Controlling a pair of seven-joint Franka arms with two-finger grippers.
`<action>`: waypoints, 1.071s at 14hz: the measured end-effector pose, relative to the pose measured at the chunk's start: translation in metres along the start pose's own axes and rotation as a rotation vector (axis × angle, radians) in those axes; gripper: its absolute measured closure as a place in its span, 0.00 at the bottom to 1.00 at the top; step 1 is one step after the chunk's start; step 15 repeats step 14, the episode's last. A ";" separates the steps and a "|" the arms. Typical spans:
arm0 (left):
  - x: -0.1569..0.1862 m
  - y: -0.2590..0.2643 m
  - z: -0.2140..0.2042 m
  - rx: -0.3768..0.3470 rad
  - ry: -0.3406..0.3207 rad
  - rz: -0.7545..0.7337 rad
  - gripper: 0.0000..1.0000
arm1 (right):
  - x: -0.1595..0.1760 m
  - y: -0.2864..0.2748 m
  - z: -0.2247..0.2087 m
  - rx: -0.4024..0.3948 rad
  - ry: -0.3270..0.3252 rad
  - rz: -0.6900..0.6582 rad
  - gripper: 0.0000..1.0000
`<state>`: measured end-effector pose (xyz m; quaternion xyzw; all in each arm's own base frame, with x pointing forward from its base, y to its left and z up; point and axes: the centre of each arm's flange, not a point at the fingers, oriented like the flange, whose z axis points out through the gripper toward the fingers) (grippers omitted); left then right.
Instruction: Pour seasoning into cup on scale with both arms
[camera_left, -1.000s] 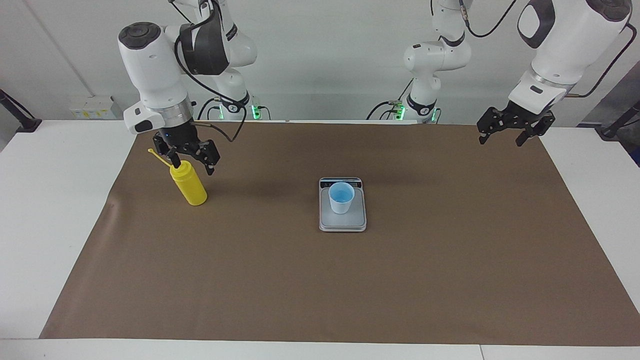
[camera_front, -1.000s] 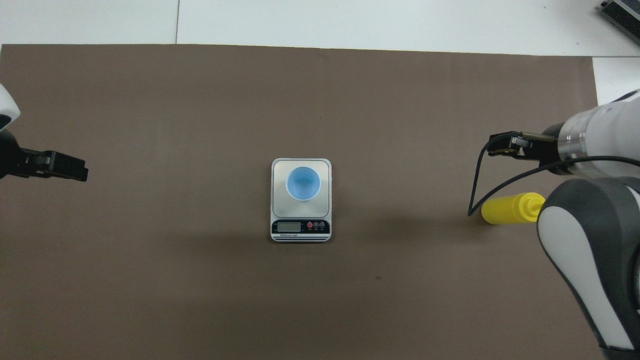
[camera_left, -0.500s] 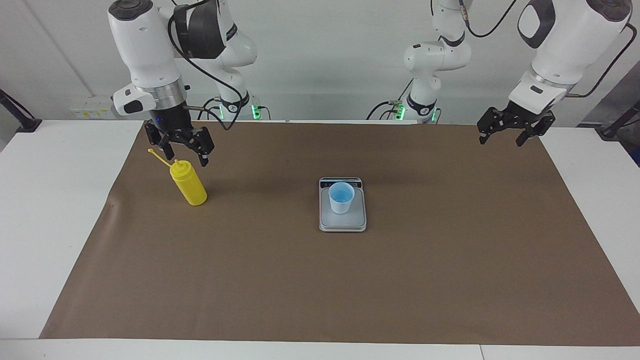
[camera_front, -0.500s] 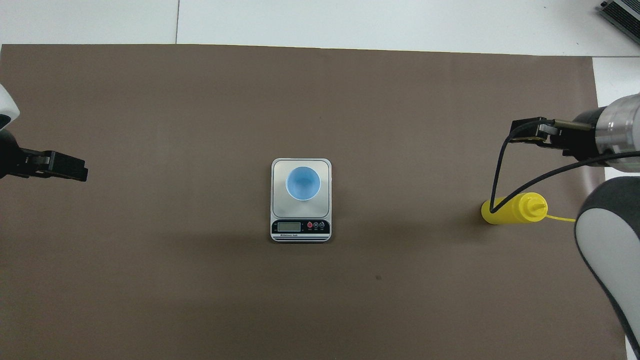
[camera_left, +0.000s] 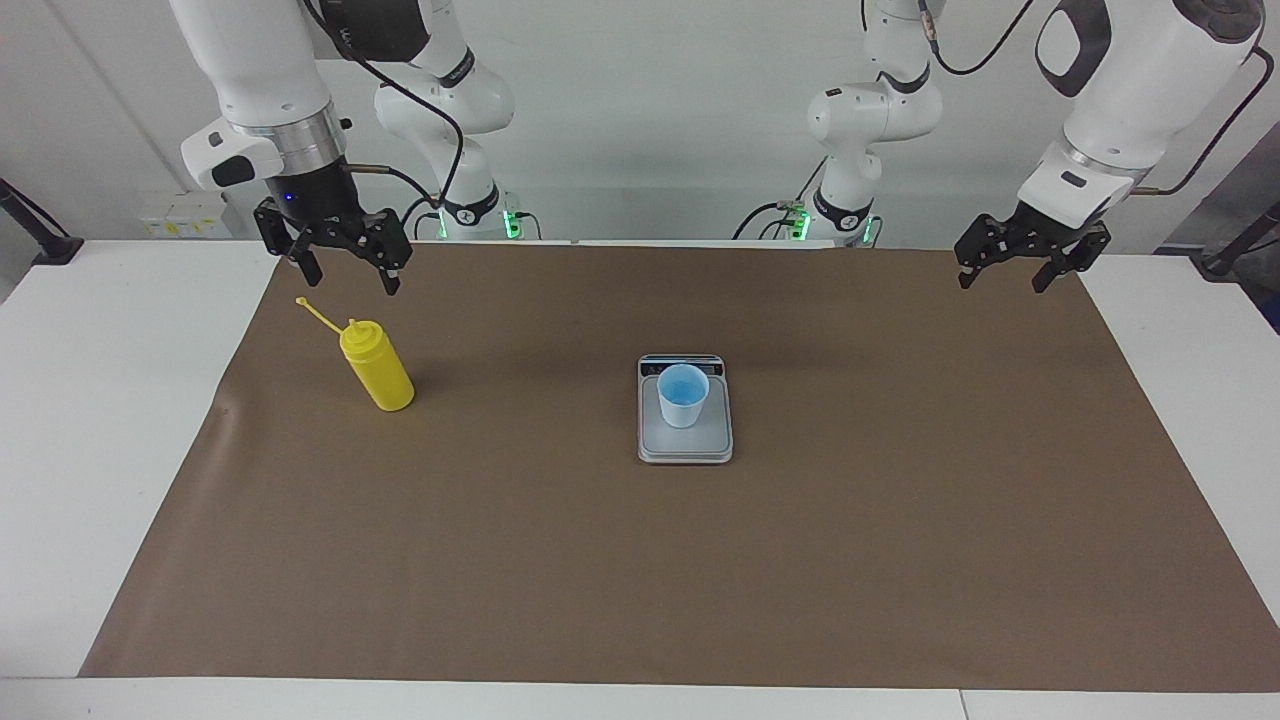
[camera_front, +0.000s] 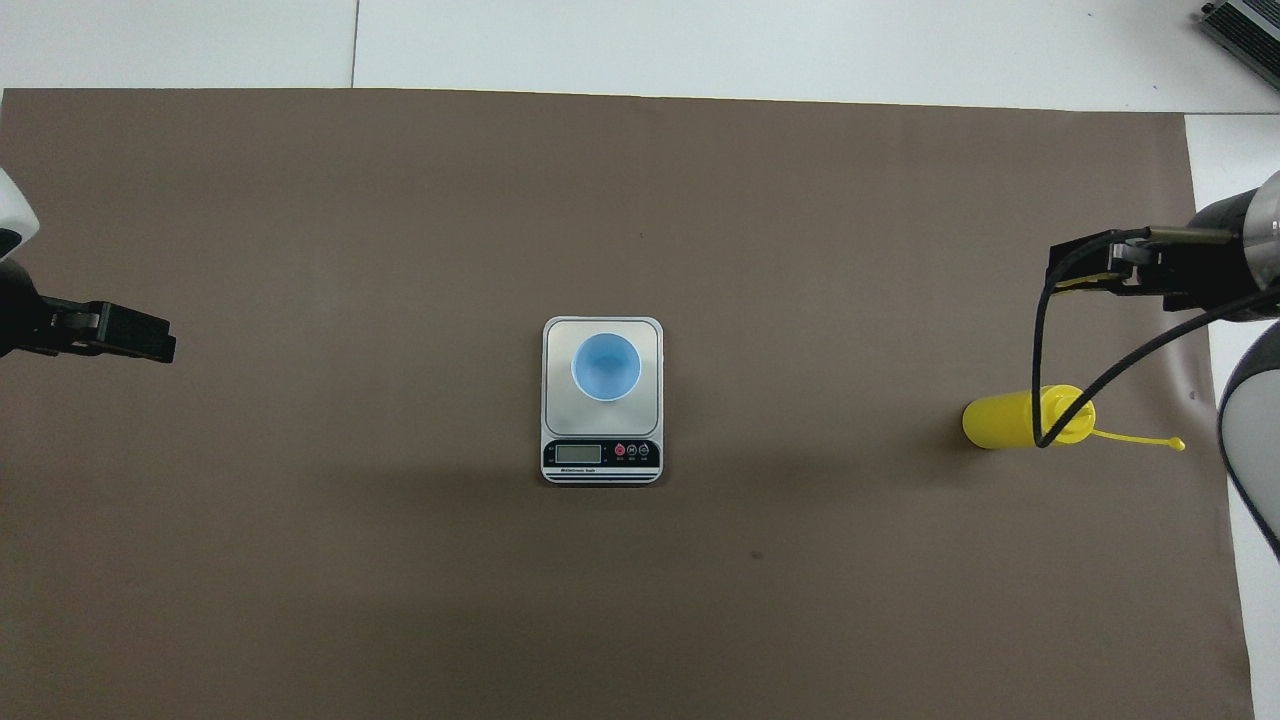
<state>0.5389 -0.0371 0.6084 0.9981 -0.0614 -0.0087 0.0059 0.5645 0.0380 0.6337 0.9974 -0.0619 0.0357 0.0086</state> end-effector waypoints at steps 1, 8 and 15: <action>0.000 0.000 0.000 0.000 0.000 0.000 0.00 | -0.002 -0.004 0.002 -0.003 -0.016 -0.014 0.00; 0.000 0.000 0.000 0.000 0.000 0.000 0.00 | -0.008 -0.017 0.006 -0.009 -0.044 -0.055 0.00; 0.000 0.000 0.000 0.000 0.000 0.000 0.00 | -0.006 -0.006 0.007 -0.010 -0.046 -0.036 0.00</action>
